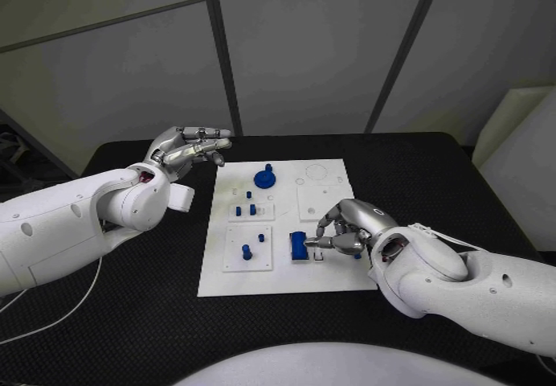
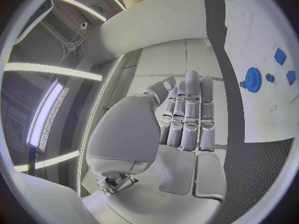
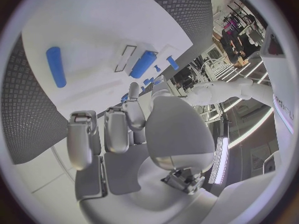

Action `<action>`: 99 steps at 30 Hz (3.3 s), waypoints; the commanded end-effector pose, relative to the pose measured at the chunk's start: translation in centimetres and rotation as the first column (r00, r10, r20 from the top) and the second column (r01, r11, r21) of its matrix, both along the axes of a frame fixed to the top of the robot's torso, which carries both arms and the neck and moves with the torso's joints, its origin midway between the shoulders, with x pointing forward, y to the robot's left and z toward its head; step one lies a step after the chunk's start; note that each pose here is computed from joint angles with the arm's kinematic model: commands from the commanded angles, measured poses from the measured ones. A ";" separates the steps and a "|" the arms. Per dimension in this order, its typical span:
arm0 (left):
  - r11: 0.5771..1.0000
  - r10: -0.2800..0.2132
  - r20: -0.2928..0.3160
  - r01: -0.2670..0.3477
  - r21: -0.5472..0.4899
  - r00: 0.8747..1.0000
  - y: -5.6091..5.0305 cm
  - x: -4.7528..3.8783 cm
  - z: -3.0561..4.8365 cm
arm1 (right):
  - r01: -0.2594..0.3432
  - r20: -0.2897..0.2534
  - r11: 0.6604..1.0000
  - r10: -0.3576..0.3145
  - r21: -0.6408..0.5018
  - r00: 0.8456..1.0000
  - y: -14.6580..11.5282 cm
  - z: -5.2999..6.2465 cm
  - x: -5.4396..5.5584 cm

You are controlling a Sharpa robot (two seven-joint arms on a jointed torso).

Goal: Assemble the parts on the task board

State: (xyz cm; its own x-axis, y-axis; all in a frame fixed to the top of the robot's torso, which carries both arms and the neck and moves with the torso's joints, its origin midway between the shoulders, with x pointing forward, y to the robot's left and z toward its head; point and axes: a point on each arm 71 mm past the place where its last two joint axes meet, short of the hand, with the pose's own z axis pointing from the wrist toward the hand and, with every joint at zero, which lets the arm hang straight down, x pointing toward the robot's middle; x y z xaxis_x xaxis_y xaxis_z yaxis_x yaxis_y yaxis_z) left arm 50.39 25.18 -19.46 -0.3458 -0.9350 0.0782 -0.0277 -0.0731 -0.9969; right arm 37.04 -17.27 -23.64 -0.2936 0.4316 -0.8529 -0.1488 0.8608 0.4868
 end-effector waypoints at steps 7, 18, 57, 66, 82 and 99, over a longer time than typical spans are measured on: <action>1.000 -0.001 0.000 0.001 -0.006 1.000 -0.1 0.05 0.08 | 0.075 -0.080 0.993 -0.068 0.089 0.994 -5.1 0.8 0.0; 1.000 -0.002 0.000 0.002 -0.006 1.000 -0.2 0.08 0.05 | 0.050 -0.003 0.988 -0.051 -0.143 0.999 -7.4 0.7 0.3; 1.000 -0.019 0.002 0.019 -0.015 1.000 -0.9 0.17 0.02 | 0.034 -0.143 0.934 -0.091 -0.356 0.986 -5.8 -1.8 0.8; 1.000 -0.018 0.002 0.018 -0.014 1.000 -0.8 0.15 0.02 | 0.019 -0.172 0.929 -0.089 -0.369 0.981 -5.6 -2.7 0.6; 1.000 -0.015 0.001 0.015 -0.013 1.000 -0.6 0.09 0.04 | 0.023 -0.123 0.930 -0.073 -0.366 0.990 -4.6 -2.6 0.6; 1.000 -0.015 0.003 0.015 -0.013 1.000 -0.6 0.06 0.07 | 0.077 -0.009 0.996 -0.077 -0.047 0.997 -2.2 -0.1 -0.5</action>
